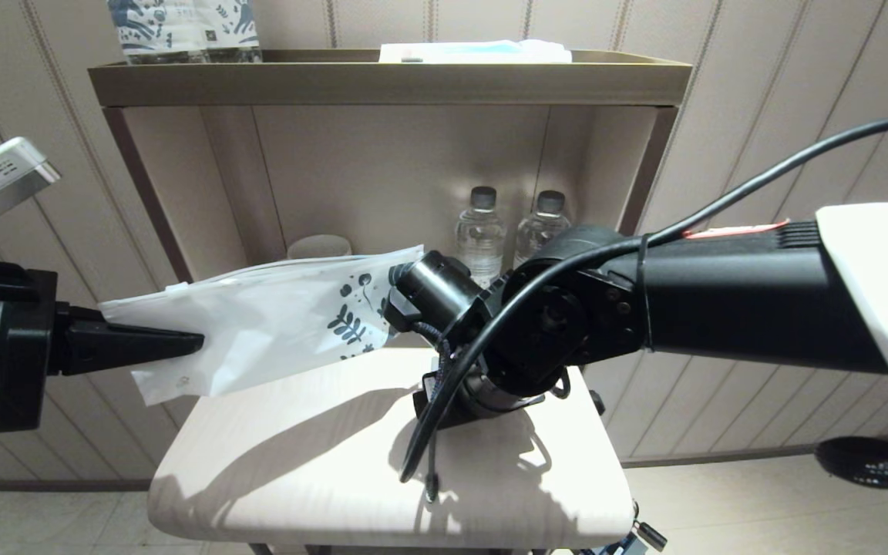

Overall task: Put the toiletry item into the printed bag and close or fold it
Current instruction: Pick up the toothpaste

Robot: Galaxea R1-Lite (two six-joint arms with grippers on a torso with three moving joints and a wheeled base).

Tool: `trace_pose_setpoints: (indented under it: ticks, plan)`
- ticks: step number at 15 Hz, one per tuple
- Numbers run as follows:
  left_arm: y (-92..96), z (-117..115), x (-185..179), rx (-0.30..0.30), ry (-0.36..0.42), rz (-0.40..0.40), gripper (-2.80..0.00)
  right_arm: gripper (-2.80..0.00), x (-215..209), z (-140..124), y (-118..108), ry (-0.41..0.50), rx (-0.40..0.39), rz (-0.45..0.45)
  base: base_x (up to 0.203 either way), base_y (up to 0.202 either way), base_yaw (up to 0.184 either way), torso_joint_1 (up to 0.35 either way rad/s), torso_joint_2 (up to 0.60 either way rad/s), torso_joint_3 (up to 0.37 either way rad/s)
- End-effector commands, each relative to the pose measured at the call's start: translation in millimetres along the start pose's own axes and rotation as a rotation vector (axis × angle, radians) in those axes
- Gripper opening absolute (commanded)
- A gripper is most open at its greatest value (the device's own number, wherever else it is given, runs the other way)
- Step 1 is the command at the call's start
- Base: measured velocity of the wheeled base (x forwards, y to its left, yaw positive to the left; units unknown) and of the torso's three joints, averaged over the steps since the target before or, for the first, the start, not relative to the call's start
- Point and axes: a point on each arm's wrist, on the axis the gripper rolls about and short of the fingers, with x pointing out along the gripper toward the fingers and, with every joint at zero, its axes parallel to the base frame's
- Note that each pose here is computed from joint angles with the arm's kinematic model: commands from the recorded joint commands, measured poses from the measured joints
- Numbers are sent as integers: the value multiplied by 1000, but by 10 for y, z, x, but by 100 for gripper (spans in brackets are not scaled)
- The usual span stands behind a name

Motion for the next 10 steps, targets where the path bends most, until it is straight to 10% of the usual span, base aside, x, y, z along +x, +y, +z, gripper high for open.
trace_pose_setpoints:
  ticks: [1, 10]
  plan:
    - [-2, -22, 11, -3, 6, -8, -280, 0, -20, 24, -48, -5, 14, -7, 0, 0, 0, 0, 0, 0]
    - [-22, -28, 50, -1, 14, -30, -280, 0, -38, 99, -90, -28, 33, -2, 0, 0, 0, 0, 0, 0]
